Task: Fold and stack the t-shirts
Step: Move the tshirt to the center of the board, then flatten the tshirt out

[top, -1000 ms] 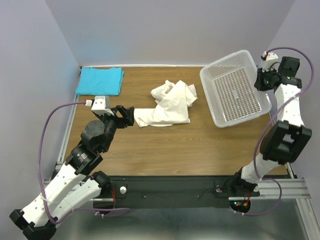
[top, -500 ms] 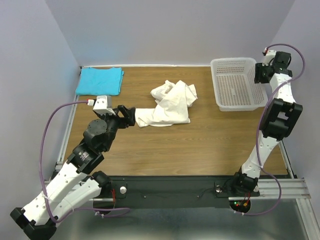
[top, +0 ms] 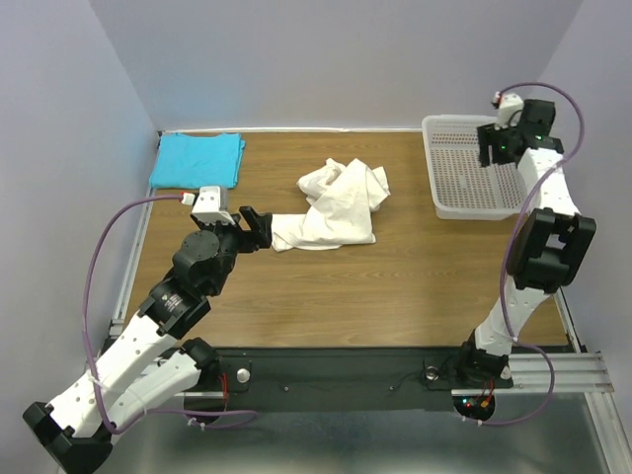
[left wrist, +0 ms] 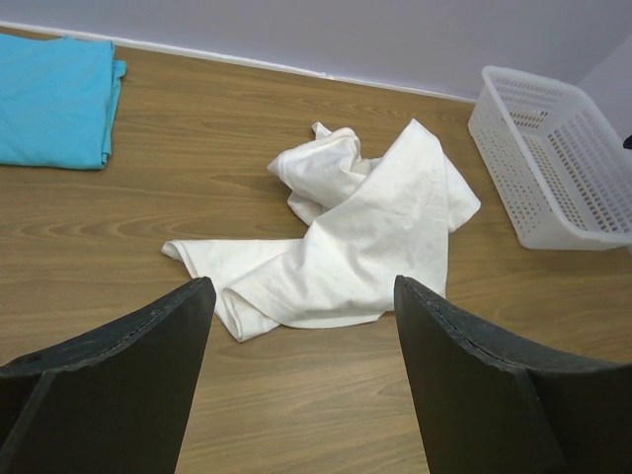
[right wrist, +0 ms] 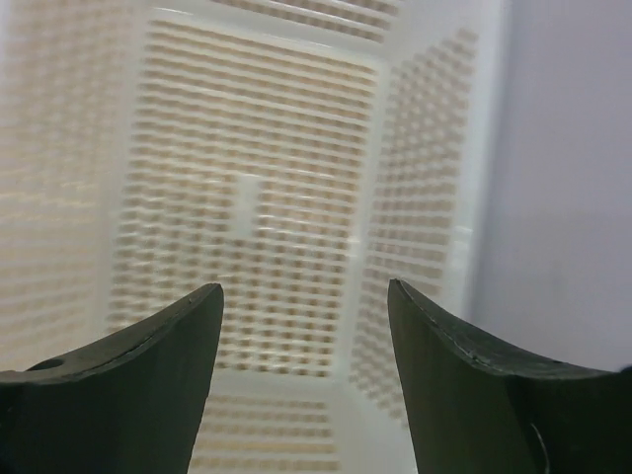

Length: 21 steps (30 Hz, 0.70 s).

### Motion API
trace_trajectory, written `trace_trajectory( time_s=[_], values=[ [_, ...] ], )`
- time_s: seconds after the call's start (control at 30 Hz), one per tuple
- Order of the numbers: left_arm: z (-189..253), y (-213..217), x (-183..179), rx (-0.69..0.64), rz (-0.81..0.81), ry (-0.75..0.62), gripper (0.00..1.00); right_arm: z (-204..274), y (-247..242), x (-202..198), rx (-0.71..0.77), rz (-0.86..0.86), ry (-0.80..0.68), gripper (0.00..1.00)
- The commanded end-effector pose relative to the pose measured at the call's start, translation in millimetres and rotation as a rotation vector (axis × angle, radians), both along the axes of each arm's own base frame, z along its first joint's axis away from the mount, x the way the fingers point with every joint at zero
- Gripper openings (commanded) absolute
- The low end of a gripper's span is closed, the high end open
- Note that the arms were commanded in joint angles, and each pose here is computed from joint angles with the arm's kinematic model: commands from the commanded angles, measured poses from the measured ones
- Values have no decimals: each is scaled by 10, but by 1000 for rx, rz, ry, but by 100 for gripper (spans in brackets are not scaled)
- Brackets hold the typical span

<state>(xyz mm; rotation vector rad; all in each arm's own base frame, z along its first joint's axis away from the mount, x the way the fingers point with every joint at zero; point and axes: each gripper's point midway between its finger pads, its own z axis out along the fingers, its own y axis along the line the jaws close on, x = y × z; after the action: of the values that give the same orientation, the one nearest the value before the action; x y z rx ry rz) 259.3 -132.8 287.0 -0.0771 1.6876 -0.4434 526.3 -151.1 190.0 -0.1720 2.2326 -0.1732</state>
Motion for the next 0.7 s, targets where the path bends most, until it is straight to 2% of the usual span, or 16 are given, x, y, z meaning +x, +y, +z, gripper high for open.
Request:
trace_trajectory(
  time_s=[0.0, 0.1, 0.13, 0.17, 0.27, 0.3, 0.43, 0.67],
  values=[
    [188, -22, 30, -42, 1, -47, 85, 403, 1112, -172, 38, 261, -70, 73],
    [182, -39, 25, -54, -6, -43, 85, 319, 1785, -254, 120, 328, -40, 75],
    [184, -41, 17, -55, -9, -42, 85, 290, 1835, -242, 131, 300, -31, 76],
    [181, -39, 16, -61, -7, -41, 85, 197, 1953, -200, 164, 256, -11, 100],
    [161, -45, 7, -66, -11, -35, 85, 131, 2075, -68, 119, 123, -9, 100],
    [162, -51, 4, -72, -13, -35, 85, 26, 2025, -22, 55, 40, 0, 100],
    [118, -57, -5, -79, -15, -24, 85, -24, 1901, 45, -44, -95, -35, 100],
    [63, -73, 1, -81, -19, -13, 85, -216, 1695, 56, -153, -193, -50, 100]
  ],
)
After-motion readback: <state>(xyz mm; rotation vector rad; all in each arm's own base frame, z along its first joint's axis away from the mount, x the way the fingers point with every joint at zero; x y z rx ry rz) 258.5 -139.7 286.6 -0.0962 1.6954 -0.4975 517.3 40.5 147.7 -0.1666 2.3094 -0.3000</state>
